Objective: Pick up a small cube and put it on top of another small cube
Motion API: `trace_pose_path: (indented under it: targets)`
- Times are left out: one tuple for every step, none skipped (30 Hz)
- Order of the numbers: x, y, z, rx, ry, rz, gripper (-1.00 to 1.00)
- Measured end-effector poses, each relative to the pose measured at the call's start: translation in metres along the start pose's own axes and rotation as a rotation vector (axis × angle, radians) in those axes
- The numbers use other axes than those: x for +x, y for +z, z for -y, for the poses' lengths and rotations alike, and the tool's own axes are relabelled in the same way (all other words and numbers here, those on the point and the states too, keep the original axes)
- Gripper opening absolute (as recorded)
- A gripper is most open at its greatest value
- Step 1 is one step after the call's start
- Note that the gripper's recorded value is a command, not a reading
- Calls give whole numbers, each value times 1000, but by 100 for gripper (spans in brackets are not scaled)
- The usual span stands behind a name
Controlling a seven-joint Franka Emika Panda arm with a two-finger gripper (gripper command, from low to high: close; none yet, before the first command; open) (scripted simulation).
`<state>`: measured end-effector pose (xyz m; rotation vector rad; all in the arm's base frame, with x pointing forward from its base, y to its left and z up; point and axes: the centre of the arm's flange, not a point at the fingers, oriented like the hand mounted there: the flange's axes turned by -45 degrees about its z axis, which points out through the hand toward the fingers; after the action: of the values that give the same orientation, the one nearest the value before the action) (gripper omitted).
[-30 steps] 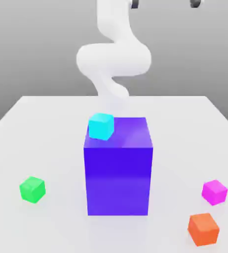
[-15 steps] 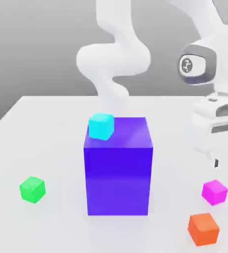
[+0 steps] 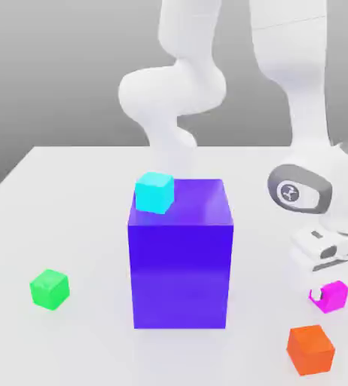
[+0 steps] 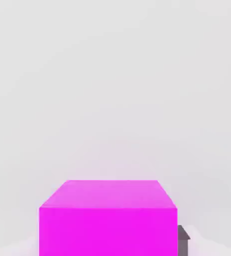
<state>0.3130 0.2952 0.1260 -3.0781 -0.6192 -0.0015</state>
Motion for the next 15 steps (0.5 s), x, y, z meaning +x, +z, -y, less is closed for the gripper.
trace_pose_path:
  targets:
    - [0, -4, 0, 0, 0, 0, -100]
    - [1, -12, 0, 1, 1, 0, -100]
    - [1, -21, 1, 2, 1, 0, -100]
    - [2, -32, 1, 2, 2, 0, -100]
    - [1, -42, 1, 1, 1, -1, -100]
    - [1, -53, 0, 0, 1, 0, -100]
    - [5, -60, 3, 2, -12, -6, -100]
    - [12, -64, 6, 6, -31, -15, -100]
    - [22, -68, -6, 3, -15, -23, -100]
    - [30, -71, -29, -5, 25, -28, -100]
    - [36, -74, -57, -15, 76, -31, -100]
    - [41, -77, -85, -24, 129, -33, -100]
    - [42, -79, -112, -32, 180, -34, -100]
    - [42, -82, -138, -40, 231, -34, -100]
    - [41, -85, -164, -47, 280, -34, -100]
